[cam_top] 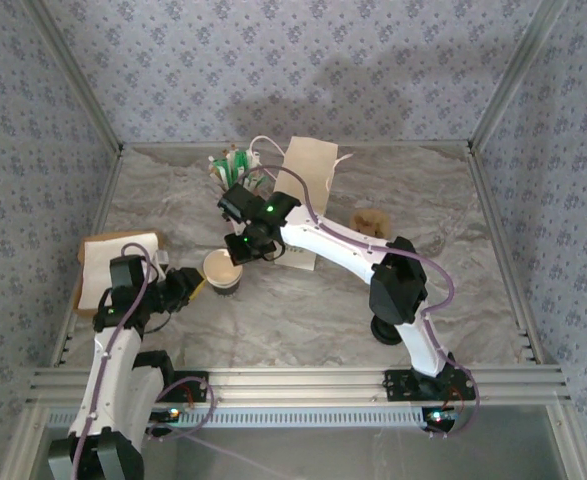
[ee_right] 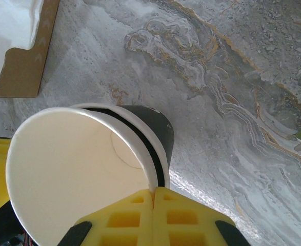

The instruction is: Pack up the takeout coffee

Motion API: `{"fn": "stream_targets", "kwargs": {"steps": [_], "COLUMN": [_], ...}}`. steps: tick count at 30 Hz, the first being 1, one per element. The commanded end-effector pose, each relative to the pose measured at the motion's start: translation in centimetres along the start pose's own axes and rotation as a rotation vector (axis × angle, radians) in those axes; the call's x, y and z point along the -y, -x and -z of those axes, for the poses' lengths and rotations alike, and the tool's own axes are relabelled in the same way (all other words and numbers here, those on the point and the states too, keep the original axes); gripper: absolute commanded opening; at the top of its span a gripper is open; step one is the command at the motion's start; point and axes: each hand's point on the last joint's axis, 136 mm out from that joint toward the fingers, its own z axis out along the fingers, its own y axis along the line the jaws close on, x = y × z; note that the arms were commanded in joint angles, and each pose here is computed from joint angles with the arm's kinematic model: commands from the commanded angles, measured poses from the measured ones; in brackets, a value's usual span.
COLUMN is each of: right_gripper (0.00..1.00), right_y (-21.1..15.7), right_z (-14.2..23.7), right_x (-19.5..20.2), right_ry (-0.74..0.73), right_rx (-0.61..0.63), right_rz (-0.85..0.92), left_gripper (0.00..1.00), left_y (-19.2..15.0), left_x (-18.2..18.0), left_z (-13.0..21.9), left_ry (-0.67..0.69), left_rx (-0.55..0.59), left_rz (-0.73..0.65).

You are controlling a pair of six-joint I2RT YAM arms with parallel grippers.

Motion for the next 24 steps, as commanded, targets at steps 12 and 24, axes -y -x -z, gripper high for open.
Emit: {"fn": "stream_targets", "kwargs": {"steps": [12, 24], "right_gripper": [0.00, 0.00], "right_y": [-0.14, 0.05], "right_z": [1.30, 1.35], "right_x": [-0.44, -0.01], "right_ry": [0.028, 0.018], "right_rx": [0.002, 0.007], "right_rz": [-0.018, -0.025], "left_gripper": [0.27, 0.27], "left_y": [-0.40, -0.40], "left_x": [0.69, 1.19], "left_z": [0.44, 1.04], "left_ry": [-0.020, -0.016], "left_rx": [-0.005, 0.005], "left_rz": [-0.031, -0.052]}}
